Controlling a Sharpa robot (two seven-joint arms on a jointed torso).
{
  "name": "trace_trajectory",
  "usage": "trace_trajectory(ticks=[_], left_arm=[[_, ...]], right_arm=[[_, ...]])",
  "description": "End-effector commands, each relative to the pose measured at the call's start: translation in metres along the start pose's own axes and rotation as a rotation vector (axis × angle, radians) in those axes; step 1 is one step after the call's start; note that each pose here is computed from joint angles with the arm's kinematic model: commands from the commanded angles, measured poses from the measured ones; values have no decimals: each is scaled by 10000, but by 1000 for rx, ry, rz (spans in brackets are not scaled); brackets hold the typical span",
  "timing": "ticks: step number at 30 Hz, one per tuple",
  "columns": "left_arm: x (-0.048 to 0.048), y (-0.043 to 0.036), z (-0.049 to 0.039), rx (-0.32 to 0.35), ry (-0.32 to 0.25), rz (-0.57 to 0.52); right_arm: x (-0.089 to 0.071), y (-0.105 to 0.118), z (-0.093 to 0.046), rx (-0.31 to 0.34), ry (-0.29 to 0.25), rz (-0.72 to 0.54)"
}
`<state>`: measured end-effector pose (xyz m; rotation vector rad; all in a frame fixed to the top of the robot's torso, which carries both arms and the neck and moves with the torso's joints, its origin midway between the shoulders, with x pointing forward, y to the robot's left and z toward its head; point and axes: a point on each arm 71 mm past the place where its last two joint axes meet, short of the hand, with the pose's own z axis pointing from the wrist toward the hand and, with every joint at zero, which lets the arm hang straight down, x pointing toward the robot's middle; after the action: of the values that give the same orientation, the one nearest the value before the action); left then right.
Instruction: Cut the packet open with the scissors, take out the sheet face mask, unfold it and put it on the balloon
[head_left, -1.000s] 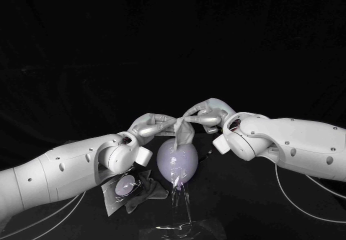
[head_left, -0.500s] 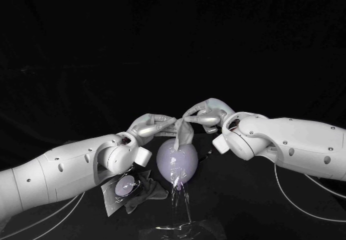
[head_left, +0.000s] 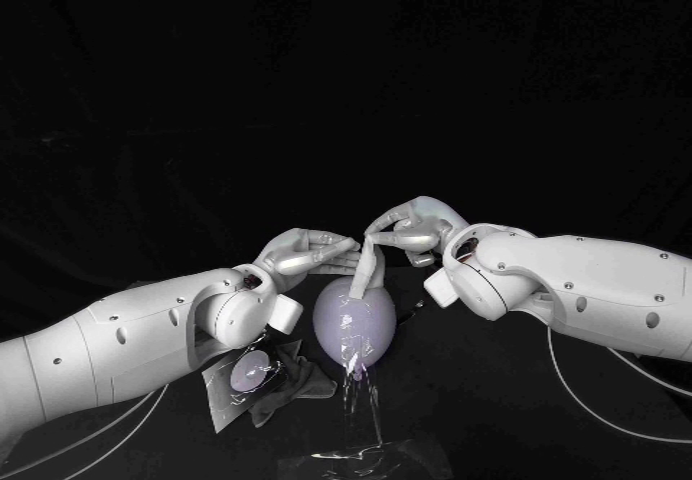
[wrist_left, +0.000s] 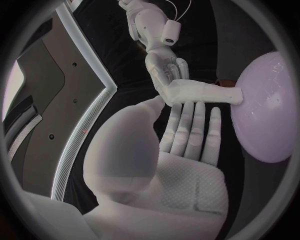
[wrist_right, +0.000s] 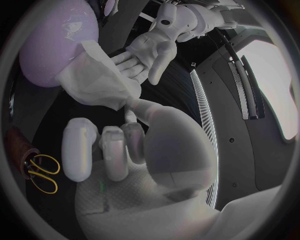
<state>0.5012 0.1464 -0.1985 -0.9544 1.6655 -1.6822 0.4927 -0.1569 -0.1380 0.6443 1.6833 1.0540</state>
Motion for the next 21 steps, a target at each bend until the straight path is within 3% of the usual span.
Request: trace_trajectory(ticks=[1,10,21], left_arm=[[3,-10,6,-3,-8,45],[-2,-63,-4,63,-48,176],[-72,-142,-67,166,-94,253]], right_arm=[[2,14,2,-9,-1,-15],[0,21,-7,-12,-16,-36],[-40,102,-79,-55,-28,-131]])
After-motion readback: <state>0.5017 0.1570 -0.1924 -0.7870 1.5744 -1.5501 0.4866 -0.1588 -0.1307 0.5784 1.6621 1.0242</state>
